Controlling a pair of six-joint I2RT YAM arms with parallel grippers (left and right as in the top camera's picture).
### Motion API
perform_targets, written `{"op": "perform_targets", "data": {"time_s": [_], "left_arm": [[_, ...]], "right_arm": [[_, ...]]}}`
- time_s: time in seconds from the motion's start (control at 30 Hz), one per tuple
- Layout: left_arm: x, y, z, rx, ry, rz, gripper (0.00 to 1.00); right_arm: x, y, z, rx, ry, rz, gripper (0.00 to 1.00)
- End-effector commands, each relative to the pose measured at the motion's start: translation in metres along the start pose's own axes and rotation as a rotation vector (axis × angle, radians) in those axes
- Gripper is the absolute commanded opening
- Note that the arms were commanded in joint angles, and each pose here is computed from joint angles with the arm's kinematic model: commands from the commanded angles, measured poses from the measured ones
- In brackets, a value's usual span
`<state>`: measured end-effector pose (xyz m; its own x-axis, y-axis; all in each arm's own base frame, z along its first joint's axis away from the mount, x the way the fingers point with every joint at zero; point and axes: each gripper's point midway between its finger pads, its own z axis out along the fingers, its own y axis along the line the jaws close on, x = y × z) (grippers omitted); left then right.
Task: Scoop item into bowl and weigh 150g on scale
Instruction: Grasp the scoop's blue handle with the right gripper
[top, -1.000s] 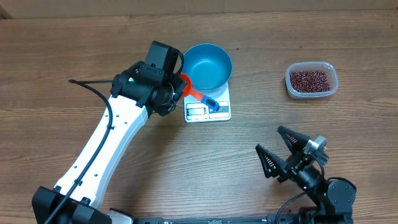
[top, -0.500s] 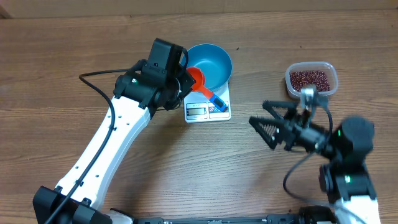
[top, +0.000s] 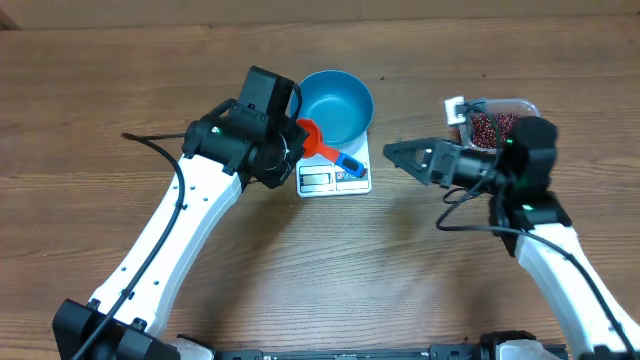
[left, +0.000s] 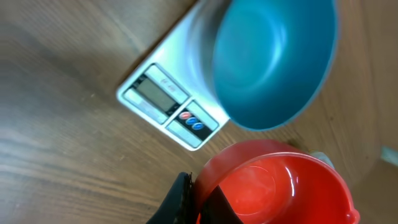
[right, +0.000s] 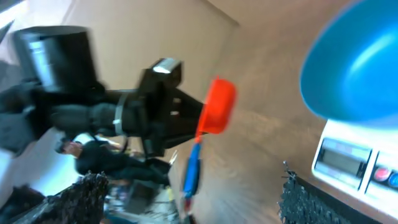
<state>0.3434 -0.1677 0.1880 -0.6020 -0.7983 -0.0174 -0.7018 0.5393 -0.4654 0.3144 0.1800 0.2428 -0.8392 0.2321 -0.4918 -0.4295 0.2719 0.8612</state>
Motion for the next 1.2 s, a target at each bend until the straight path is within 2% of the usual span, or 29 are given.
{"op": "perform_targets", "data": {"time_s": [0.0,0.3,0.53,0.73,0.97,1.17], "left_arm": [[-0.004,0.009,-0.002,-0.033,-0.032,-0.064,0.04],[-0.005,0.033,0.005,-0.147,-0.050,-0.120,0.05],[0.000,0.035,0.008,-0.162,-0.036,-0.112,0.05],[0.003,0.035,0.009,-0.163,-0.032,-0.105,0.05],[0.005,0.034,0.009,-0.163,-0.032,-0.104,0.05],[0.005,0.035,0.009,-0.163,-0.036,-0.156,0.05]], "right_arm": [[0.005,-0.004,0.019,0.009,0.029,0.067,0.87],[0.023,-0.009,0.058,0.102,0.014,0.139,0.70],[0.034,-0.006,0.073,0.135,0.007,0.233,0.49],[0.037,-0.005,0.078,0.144,-0.003,0.298,0.35],[0.037,-0.005,0.078,0.144,-0.006,0.349,0.26],[0.036,-0.006,0.078,0.149,-0.017,0.395,0.24]]}}
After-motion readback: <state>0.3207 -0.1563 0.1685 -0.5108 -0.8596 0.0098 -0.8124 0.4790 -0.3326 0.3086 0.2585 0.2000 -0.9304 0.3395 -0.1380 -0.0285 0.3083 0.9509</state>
